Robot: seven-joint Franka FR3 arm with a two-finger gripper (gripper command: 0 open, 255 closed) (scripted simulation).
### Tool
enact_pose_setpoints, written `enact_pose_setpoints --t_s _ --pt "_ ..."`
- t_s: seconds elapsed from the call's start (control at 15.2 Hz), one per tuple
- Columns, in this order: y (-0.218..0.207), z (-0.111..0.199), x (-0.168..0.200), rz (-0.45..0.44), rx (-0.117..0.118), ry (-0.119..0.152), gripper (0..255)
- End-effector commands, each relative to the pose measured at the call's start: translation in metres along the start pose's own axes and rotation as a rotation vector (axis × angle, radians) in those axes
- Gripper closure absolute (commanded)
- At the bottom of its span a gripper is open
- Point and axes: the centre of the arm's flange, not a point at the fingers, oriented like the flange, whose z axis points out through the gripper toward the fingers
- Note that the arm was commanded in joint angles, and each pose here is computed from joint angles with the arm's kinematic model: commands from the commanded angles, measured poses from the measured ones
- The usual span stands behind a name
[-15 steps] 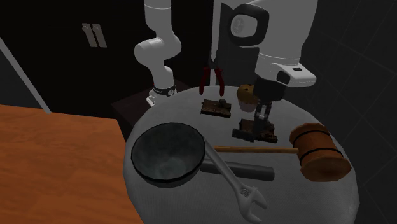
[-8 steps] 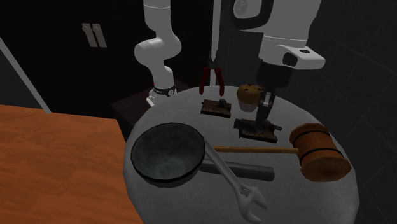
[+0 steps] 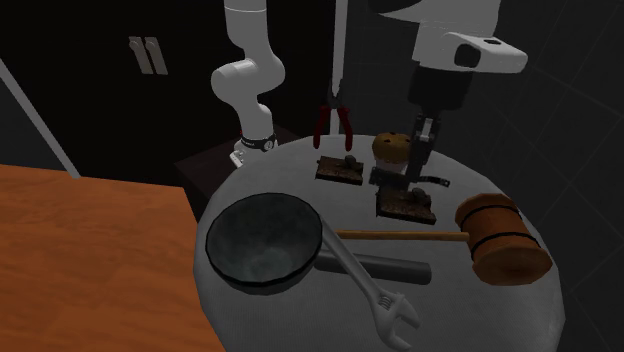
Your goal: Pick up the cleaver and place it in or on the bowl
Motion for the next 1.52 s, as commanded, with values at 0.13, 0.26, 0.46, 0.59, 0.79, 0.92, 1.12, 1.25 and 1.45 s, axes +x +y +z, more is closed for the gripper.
enact_pose_setpoints --t_s 0.13,0.26,0.46,0.59,0.79,0.92,1.12,1.25,1.45 --pt "0.004 -0.021 0.0 0.0 0.0 0.0 255" --pt "0.006 -0.031 0.0 0.0 0.0 0.0 255" --pt "0.008 -0.047 0.0 0.0 0.0 0.0 255" --pt "0.01 -0.057 0.0 0.0 0.0 0.0 255" --pt "0.013 -0.073 0.0 0.0 0.0 0.0 255" --pt "0.022 -0.073 -0.009 0.0 0.0 0.0 255" --pt "0.051 -0.072 -0.037 0.0 0.0 0.0 255" --pt "0.07 -0.071 -0.055 0.0 0.0 0.0 255" --pt "0.098 -0.069 -0.083 0.0 0.0 0.0 255"
